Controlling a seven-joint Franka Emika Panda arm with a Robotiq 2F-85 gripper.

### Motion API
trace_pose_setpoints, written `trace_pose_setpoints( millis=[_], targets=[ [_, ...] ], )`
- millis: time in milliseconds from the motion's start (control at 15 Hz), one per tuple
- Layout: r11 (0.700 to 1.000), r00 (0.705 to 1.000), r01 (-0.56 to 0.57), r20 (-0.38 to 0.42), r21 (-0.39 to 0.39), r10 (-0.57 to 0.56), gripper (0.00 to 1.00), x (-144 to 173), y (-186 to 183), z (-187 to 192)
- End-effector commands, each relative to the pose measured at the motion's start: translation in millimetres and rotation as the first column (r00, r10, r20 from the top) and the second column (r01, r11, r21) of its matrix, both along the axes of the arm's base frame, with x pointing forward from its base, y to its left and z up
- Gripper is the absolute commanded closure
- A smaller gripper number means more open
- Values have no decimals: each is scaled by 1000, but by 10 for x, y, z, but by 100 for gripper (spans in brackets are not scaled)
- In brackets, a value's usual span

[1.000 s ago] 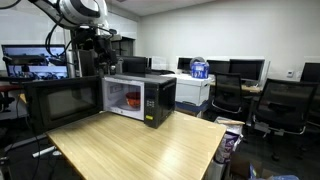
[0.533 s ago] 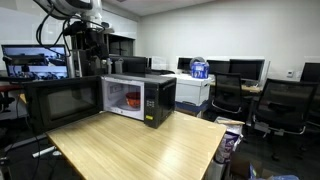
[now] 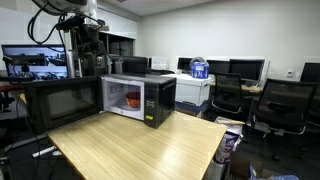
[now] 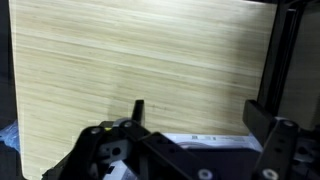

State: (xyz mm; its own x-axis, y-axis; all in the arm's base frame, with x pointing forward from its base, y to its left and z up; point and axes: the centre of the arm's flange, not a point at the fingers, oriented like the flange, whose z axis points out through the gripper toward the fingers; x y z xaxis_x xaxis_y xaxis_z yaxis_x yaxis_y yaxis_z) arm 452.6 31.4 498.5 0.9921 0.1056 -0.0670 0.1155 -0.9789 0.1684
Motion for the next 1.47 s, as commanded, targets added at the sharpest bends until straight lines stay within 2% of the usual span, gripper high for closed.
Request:
trace_pose_setpoints(
  millis=[0, 133, 400, 800, 1133, 1200, 1267, 1400],
  targets=[
    [995, 996, -1, 89, 97, -8, 0, -85, 229, 13],
    [989, 991, -45, 127, 140, 27, 0, -109, 478, 44],
    [975, 988, -111, 124, 192, 88, 0, -178, 947, 83],
    [955, 988, -124, 124, 270, 93, 0, -369, 1420, 93],
    [941, 970, -231, 137, 249, 202, 0, -704, 1991, 61],
    [938, 966, -248, 134, 242, 221, 4, -772, 2094, 42],
    [933, 960, -272, 128, 236, 247, 26, -859, 2213, 10],
    [926, 952, -304, 110, 226, 285, 32, -1007, 2383, -76]
  ],
)
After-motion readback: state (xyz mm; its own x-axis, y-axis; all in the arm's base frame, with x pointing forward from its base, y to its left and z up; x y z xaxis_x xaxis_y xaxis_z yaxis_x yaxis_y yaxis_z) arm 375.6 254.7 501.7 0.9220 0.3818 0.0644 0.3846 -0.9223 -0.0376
